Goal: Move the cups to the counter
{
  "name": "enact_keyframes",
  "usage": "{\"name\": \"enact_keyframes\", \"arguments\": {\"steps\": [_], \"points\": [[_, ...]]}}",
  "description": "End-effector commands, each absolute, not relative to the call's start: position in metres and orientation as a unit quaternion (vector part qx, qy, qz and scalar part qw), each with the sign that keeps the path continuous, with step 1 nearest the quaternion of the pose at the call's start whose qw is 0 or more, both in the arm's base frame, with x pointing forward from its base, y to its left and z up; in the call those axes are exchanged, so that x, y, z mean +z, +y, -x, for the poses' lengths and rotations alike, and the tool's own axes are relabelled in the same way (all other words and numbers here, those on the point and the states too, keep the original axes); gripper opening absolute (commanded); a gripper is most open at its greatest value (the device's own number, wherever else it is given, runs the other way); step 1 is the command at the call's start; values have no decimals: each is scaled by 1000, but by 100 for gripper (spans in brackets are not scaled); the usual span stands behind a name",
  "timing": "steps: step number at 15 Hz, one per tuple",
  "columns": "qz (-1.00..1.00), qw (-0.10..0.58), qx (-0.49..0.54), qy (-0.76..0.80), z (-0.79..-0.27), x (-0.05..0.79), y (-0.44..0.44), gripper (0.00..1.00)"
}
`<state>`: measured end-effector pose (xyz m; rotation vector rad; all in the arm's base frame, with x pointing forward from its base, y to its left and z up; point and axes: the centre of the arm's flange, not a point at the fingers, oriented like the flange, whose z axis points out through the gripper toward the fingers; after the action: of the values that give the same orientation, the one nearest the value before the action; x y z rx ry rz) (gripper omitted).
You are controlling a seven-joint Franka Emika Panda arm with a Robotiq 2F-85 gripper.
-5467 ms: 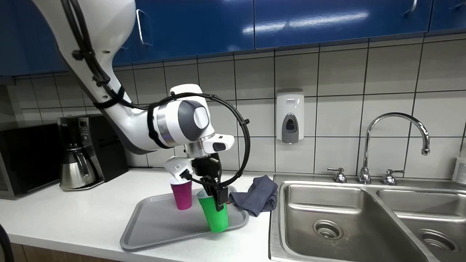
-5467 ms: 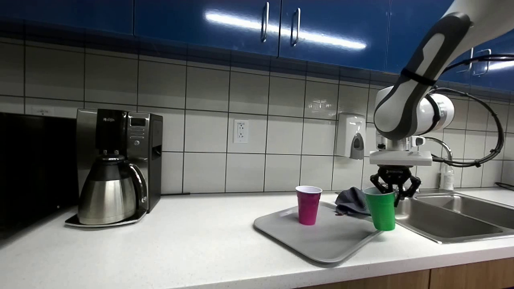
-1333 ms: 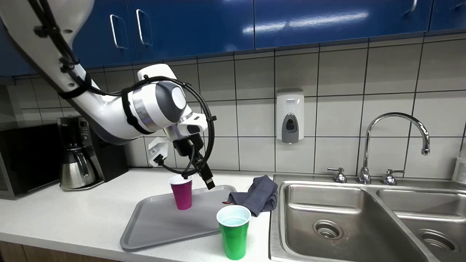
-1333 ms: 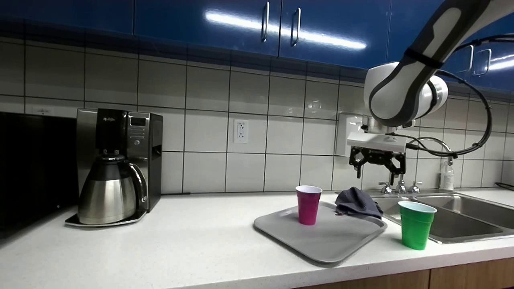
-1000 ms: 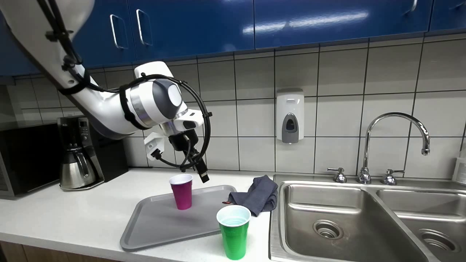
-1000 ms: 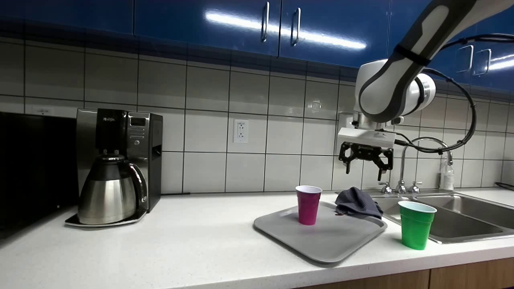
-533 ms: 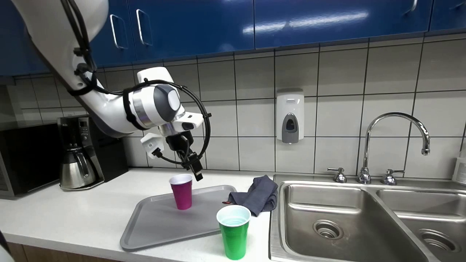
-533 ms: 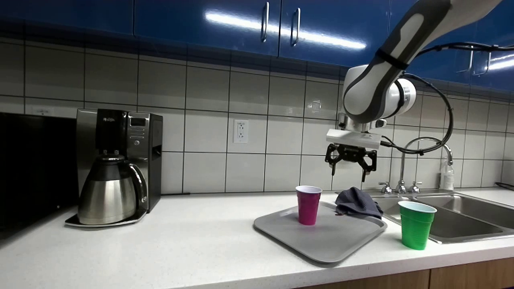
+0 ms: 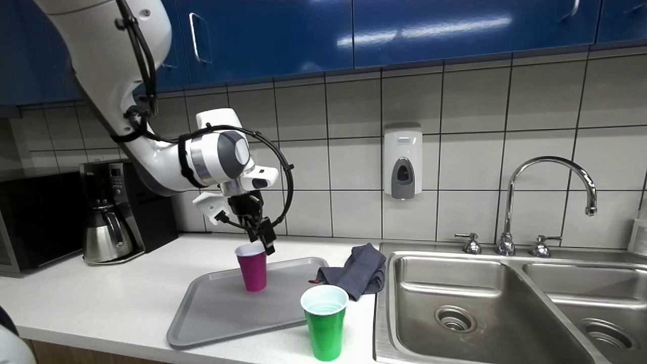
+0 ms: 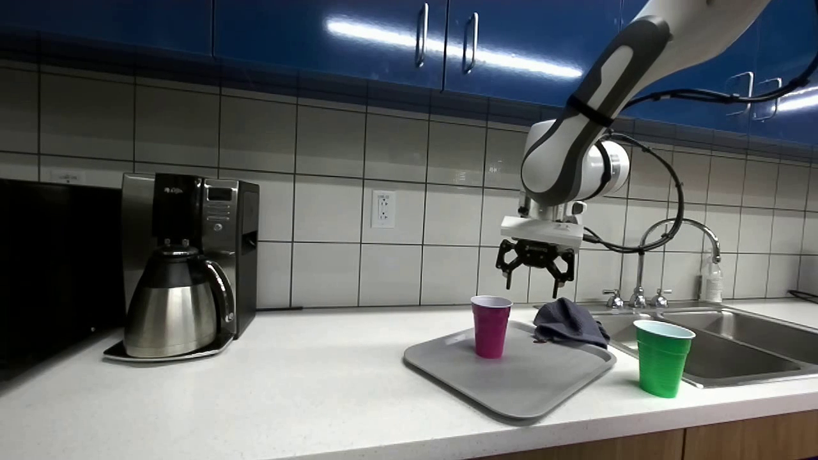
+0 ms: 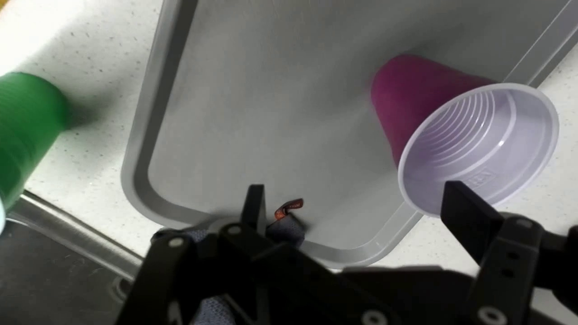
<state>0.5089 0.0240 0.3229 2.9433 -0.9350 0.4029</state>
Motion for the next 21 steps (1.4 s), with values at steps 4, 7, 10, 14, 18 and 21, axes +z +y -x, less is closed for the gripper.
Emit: {"name": "enact_keyframes", "arguments": {"steps": [4,7,10,14,18,21], "points": [[-956,4,115,-269,-540,307,35,100],[-959,2,107,-261,-545,298,38,100],[-962,-1,98,-256,-548,289,39,100],[-964,-1,87,-252,-552,276,39,100],[-964,1,84,-253,-555,271,38,65],[-964,2,87,-253,-556,270,38,42]]}}
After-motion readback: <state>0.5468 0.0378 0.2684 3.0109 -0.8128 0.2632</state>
